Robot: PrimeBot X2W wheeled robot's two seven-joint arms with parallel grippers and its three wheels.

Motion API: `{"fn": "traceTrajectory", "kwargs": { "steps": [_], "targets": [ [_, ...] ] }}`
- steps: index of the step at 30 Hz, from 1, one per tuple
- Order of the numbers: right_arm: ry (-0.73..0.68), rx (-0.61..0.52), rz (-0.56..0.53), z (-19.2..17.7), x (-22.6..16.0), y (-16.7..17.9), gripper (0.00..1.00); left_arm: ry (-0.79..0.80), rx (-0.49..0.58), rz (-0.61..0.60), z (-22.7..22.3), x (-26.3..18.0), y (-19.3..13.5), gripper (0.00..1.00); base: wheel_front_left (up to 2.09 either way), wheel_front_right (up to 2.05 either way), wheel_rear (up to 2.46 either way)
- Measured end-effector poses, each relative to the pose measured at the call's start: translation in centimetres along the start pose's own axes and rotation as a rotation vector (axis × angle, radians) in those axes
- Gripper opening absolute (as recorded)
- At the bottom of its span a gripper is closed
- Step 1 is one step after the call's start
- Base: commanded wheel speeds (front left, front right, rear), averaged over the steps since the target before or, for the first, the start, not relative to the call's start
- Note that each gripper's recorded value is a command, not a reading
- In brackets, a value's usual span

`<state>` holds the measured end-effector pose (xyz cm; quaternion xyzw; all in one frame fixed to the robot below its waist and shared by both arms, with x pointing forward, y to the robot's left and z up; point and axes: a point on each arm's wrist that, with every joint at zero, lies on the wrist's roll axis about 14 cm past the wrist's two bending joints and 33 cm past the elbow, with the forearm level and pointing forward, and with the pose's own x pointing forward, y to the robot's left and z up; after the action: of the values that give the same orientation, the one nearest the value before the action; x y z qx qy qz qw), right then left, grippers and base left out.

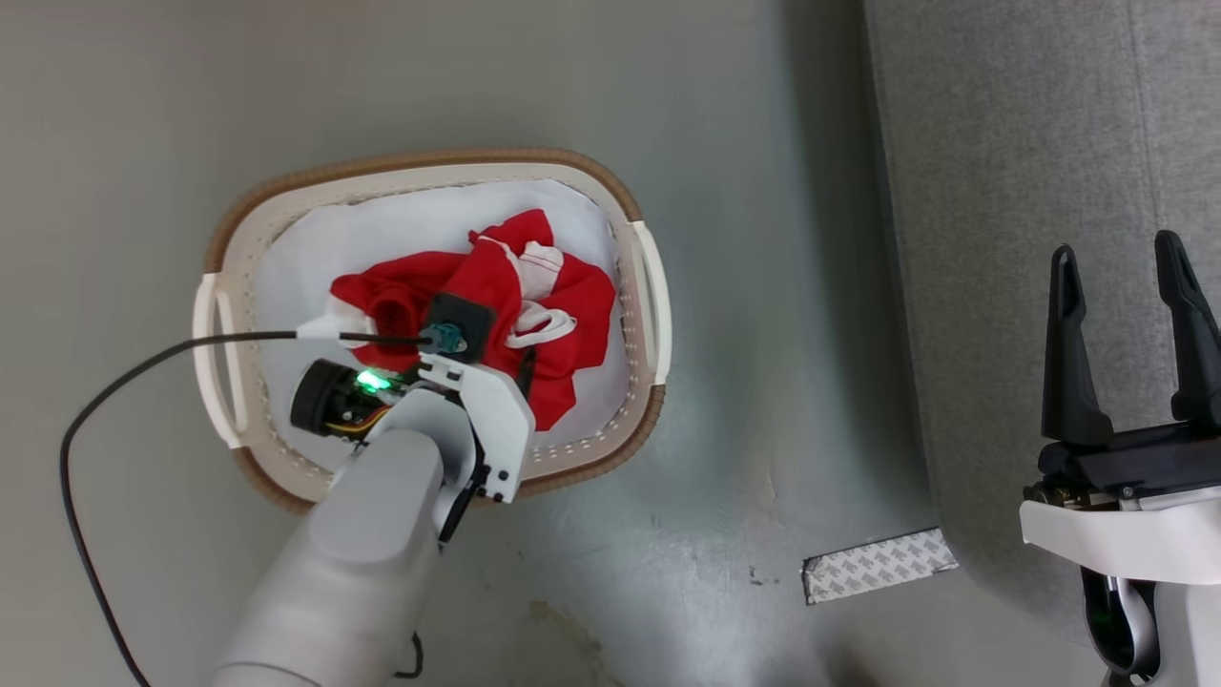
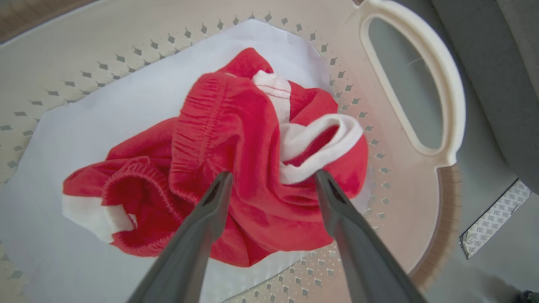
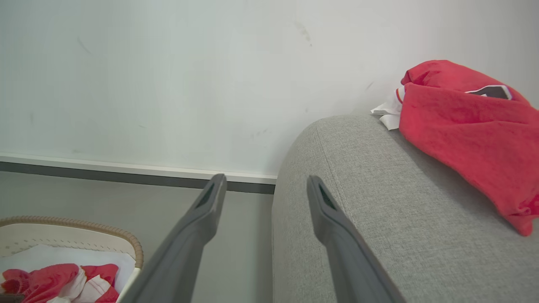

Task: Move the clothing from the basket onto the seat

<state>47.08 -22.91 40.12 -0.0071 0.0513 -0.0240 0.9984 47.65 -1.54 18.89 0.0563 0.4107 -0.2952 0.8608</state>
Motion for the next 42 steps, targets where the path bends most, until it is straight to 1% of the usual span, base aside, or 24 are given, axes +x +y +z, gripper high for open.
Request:
{"fn": "traceTrajectory", "kwargs": {
  "steps": [8, 18, 19, 20, 21, 22, 26, 32, 36, 42],
  "targets": [
    [0.011, 0.005, -0.025, -0.1, -0.5, -0.9, 1.00, 0.038, 0.006, 0.004, -0.7, 1.1, 0.1, 1.00, 0.00, 0.00, 0.00],
    [0.050, -0.005, -0.049, -1.6, -0.7, -1.8, 1.00, 0.071, 0.007, -0.028, -1.9, 3.0, -0.5, 1.00, 0.00, 0.00, 0.00],
    [0.054, -0.007, -0.050, -1.7, -0.7, -1.8, 1.00, 0.067, 0.006, -0.029, -1.9, 3.2, -0.5, 0.93, 0.00, 0.00, 0.00],
    [0.058, -0.008, -0.051, -1.9, -0.7, -1.8, 1.00, 0.057, 0.005, -0.025, -1.8, 3.4, -0.4, 0.50, 0.00, 0.00, 0.00],
    [0.061, -0.008, -0.050, -2.0, -0.7, -1.8, 1.00, 0.046, 0.007, -0.023, -1.6, 3.6, -0.4, 0.31, 0.00, 0.00, 0.00],
    [0.063, -0.008, -0.050, -2.2, -0.7, -1.8, 1.00, 0.037, 0.009, -0.024, -1.5, 3.7, -0.3, 0.00, 0.00, 0.00, 0.00],
    [0.069, -0.008, -0.045, -2.5, -0.5, -1.7, 1.00, 0.017, 0.019, -0.026, -1.4, 3.8, -0.2, 0.00, 0.00, 0.00, 0.00],
    [0.057, 0.001, -0.028, -2.2, -0.2, -1.0, 1.00, -0.047, -0.009, -0.016, 0.1, 2.7, 0.5, 0.00, 0.00, 0.00, 0.00],
    [0.026, 0.016, -0.017, -0.9, -0.1, -0.5, 1.00, -0.123, -0.035, -0.010, 1.7, 1.0, 0.6, 0.00, 0.00, 0.00, 0.00],
    [-0.021, 0.045, -0.002, 1.5, -0.7, 0.2, 1.00, -0.245, -0.055, 0.042, 5.2, -3.0, 1.7, 0.00, 0.00, 0.00, 0.00]
  ]
}}
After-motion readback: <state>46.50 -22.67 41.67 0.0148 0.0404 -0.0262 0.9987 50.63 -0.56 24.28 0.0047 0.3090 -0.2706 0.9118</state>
